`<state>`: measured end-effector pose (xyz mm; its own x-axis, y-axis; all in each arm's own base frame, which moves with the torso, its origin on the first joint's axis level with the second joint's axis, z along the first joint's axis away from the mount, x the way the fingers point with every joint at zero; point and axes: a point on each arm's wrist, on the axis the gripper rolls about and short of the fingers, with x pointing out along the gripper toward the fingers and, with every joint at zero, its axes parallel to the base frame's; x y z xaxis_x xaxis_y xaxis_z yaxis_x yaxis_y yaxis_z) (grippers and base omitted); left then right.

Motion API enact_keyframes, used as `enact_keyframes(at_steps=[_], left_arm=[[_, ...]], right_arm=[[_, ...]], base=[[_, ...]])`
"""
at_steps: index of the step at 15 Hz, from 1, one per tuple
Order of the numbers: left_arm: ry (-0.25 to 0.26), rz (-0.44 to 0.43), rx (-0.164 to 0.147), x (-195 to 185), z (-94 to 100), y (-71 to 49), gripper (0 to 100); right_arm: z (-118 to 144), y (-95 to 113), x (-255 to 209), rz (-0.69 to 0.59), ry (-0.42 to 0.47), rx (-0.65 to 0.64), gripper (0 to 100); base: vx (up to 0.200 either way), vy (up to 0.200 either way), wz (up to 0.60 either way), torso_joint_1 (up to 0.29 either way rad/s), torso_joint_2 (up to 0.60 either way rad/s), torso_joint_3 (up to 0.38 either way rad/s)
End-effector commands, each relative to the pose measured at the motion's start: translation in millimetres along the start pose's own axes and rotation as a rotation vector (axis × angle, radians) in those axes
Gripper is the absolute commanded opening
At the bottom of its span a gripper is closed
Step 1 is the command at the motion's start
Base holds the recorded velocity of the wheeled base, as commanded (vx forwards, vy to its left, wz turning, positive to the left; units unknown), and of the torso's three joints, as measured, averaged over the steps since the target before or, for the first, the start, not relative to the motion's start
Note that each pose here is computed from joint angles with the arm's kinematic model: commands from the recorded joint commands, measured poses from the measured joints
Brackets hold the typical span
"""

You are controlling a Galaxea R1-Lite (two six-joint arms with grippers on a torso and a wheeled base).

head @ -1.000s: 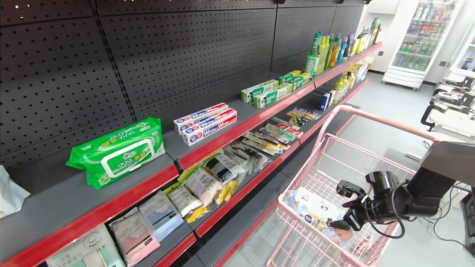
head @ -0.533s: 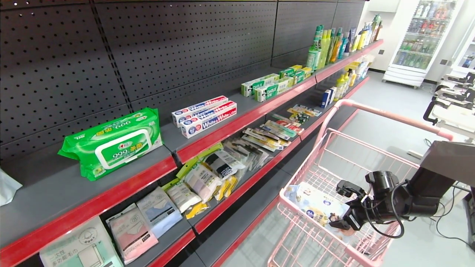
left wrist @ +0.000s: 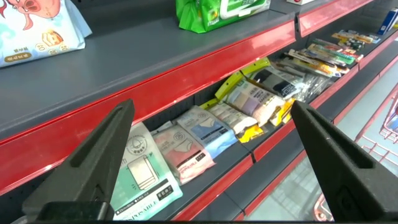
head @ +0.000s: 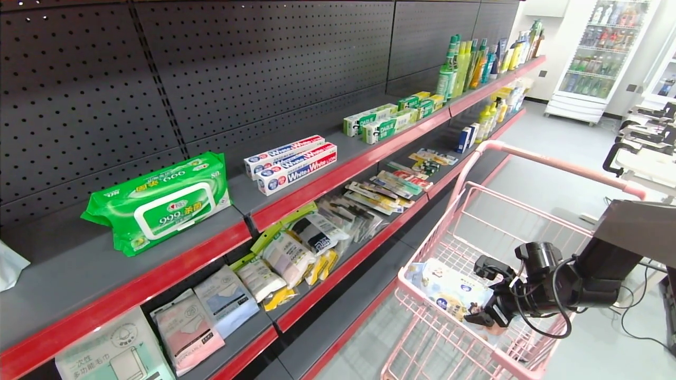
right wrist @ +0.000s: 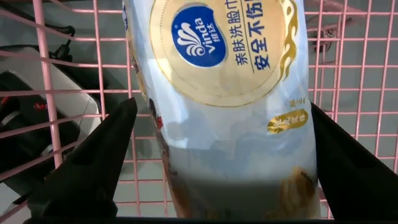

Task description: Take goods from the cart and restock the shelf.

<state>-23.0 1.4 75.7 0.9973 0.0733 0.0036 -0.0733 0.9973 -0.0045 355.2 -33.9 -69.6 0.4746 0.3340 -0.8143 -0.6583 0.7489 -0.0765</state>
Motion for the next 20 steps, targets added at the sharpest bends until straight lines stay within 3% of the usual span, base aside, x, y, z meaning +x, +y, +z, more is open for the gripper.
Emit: enact_keyframes(at_steps=[1, 5, 6, 10, 14, 16, 20], left_arm=[[0.001, 0.0, 0.0, 0.1, 0.1, 0.0, 100], [0.001, 0.0, 0.0, 0.1, 0.1, 0.0, 100], [0.001, 0.0, 0.0, 0.1, 0.1, 0.0, 100], [0.001, 0.0, 0.0, 0.1, 0.1, 0.0, 100], [0.001, 0.0, 0.0, 0.1, 0.1, 0.0, 100], [0.001, 0.0, 0.0, 0.1, 0.1, 0.0, 100], [0.001, 0.0, 0.0, 0.1, 0.1, 0.0, 100]], right_arm=[[0.5, 0.5, -0.3, 0.001, -0.001, -0.001, 100], [0.9, 3.6, 0.7, 0.009, 0.003, -0.001, 100], [0.9, 3.6, 0.7, 0.009, 0.003, -0.001, 0], [-3.2, 9.0, -0.6, 0.043, 0.034, -0.034, 0], [-2.3, 9.8, -3.5, 0.036, 0.035, 0.137, 0], [14.3, -2.8, -24.9, -0.037, -0.026, 0.274, 0], [44.4, -19.3, -85.9, -0.243, -0.124, 0.371, 0]], base=[[0.0, 0.0, 0.0, 0.0, 0.0, 0.0], [0.0, 0.0, 0.0, 0.0, 0.0, 0.0], [0.0, 0.0, 0.0, 0.0, 0.0, 0.0], [0.0, 0.0, 0.0, 0.0, 0.0, 0.0], [0.0, 0.0, 0.0, 0.0, 0.0, 0.0], [0.0, 0.0, 0.0, 0.0, 0.0, 0.0], [0.0, 0.0, 0.0, 0.0, 0.0, 0.0]])
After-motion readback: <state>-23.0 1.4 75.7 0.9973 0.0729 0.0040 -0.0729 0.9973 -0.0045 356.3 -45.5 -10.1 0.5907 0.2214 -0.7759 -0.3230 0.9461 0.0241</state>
